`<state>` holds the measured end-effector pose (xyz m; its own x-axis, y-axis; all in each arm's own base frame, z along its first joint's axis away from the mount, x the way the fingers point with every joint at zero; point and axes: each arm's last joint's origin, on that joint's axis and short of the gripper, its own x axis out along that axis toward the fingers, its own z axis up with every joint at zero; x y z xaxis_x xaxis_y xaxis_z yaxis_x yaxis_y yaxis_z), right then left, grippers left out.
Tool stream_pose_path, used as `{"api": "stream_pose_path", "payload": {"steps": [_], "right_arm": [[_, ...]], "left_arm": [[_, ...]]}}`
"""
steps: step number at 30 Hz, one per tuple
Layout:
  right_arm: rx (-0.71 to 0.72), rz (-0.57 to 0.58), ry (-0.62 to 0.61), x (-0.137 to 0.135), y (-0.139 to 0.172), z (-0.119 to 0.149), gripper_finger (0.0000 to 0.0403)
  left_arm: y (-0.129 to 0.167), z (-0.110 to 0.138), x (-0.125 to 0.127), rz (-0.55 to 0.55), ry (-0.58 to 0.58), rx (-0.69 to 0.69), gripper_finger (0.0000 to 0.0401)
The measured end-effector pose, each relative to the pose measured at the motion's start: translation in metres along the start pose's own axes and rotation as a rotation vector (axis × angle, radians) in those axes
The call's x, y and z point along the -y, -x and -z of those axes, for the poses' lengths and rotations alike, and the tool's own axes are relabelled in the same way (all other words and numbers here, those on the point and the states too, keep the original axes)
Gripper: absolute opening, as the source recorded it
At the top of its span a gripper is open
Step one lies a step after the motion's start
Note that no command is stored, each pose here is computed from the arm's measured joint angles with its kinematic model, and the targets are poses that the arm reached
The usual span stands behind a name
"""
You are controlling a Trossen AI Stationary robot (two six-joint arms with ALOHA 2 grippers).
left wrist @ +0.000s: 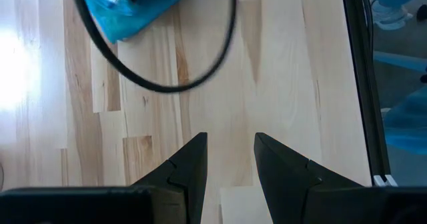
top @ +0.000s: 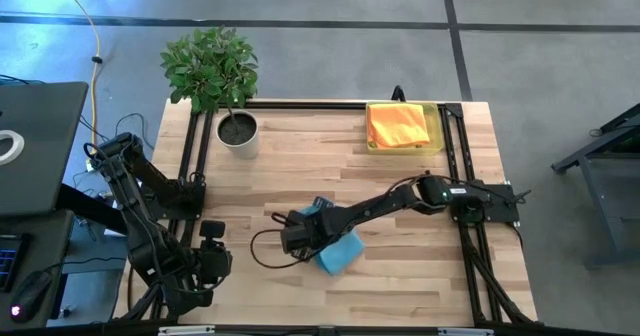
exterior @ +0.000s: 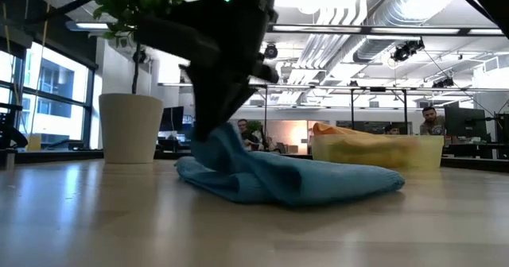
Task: Fold microfiber towels
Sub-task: Fold the blue microfiber towel, then put the blue microfiber towel into the yellow bin
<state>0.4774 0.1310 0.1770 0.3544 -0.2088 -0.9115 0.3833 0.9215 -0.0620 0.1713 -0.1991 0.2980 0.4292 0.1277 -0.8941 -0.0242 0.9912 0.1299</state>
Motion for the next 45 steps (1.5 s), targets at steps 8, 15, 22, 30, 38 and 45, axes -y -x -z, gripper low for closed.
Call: {"api": "stream_pose_path", "payload": {"steps": [8, 15, 22, 30, 38, 45], "right_arm": [[0.056, 0.14, -0.06, 0.022, 0.003, -0.011, 0.0011], [0.07, 0.131, -0.074, 0.029, 0.0, -0.018, 0.0016], [0.078, 0.102, -0.018, 0.026, 0.0, -0.02, 0.0101], [0.078, 0.099, 0.095, 0.028, 0.027, -0.023, 0.0181], [-0.049, 0.068, 0.387, -0.001, 0.07, 0.017, 0.017], [-0.073, 0.043, 0.47, -0.037, 0.047, 0.066, 0.0165]], "left_arm": [[0.0, 0.0, 0.0, 0.0, 0.0, 0.001, 0.0115], [0.0, 0.0, 0.0, -0.001, 0.0, 0.0, 0.0115], [0.0, 0.0, 0.0, -0.007, -0.001, 0.005, 0.0115], [0.0, 0.0, 0.0, -0.007, 0.017, 0.007, 0.0115], [0.0, 0.0, 0.0, -0.004, 0.052, 0.001, 0.0115], [0.0, 0.0, 0.0, -0.003, 0.052, 0.001, 0.0115]]}}
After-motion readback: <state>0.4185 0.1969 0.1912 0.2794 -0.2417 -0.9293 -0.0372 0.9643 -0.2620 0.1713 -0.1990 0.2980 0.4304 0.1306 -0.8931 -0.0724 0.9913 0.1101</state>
